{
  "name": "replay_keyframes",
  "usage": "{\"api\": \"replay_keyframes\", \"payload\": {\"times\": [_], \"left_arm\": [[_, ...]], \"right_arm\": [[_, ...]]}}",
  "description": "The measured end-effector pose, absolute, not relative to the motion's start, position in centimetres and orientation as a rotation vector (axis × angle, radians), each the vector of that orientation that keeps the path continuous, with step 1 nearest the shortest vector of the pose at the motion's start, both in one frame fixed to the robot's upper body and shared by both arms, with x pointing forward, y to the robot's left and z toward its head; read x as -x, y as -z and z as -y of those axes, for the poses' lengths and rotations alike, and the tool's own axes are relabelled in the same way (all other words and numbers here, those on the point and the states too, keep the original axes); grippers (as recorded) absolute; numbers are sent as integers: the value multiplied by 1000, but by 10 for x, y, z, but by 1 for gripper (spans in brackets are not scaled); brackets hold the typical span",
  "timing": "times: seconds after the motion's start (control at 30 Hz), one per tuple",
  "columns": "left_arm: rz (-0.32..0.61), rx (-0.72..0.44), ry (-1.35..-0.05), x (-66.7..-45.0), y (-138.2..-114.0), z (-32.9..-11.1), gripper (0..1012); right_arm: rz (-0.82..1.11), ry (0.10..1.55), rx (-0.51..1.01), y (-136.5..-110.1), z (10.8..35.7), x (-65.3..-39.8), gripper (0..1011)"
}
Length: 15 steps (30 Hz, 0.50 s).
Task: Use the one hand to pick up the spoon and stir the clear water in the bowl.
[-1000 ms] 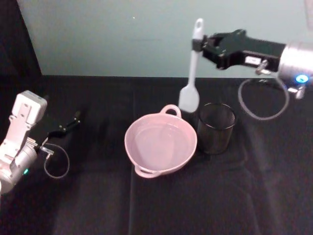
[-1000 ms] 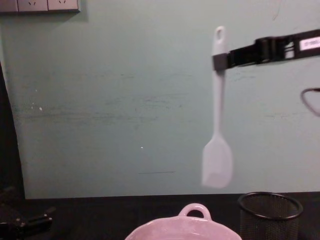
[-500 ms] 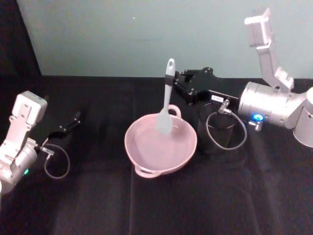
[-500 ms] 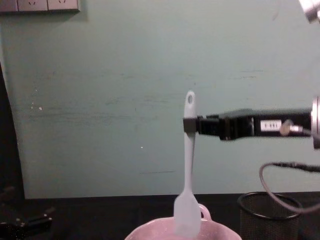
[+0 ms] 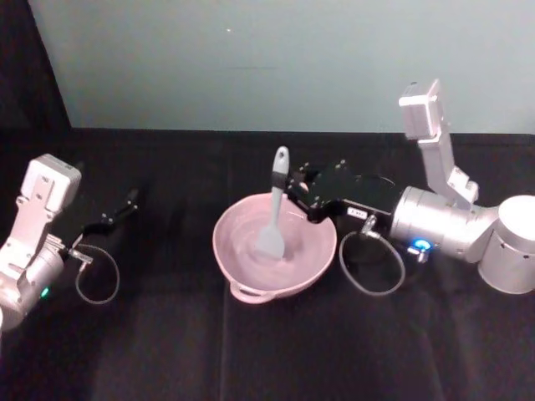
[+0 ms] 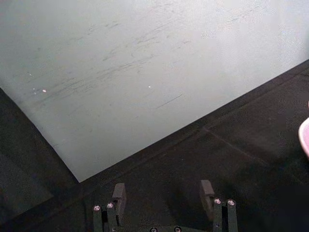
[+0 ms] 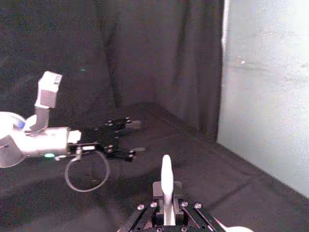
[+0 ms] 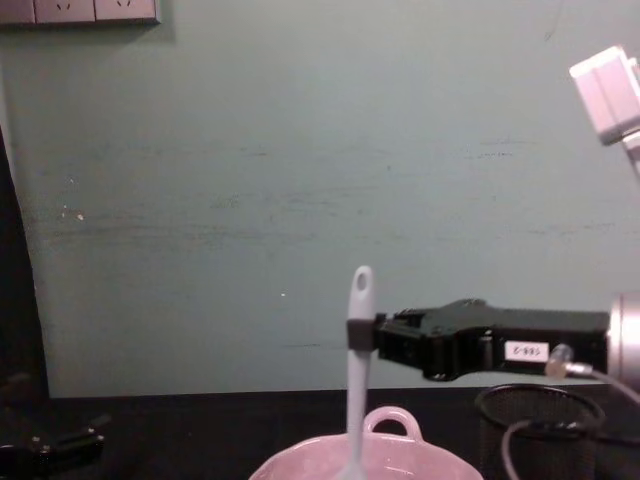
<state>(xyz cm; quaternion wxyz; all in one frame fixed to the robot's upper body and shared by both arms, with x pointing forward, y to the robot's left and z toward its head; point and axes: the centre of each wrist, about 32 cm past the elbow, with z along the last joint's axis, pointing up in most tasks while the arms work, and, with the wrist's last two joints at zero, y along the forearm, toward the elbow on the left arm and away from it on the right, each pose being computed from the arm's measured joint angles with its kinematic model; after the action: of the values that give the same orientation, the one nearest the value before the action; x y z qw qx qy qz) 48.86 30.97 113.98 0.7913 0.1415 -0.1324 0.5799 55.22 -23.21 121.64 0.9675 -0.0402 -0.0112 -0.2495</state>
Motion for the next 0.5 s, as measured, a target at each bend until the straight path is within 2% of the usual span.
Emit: {"api": "replay_keyframes", "payload": {"times": [0.27, 0.5], "left_arm": [[285, -305, -1248, -489, -1140, -310, 1011], [285, -304, -1248, -489, -1140, -310, 1011]], "right_arm": [[11, 481, 56, -1203, 210, -554, 110], [69, 539, 34, -1195, 196, -562, 110]]}}
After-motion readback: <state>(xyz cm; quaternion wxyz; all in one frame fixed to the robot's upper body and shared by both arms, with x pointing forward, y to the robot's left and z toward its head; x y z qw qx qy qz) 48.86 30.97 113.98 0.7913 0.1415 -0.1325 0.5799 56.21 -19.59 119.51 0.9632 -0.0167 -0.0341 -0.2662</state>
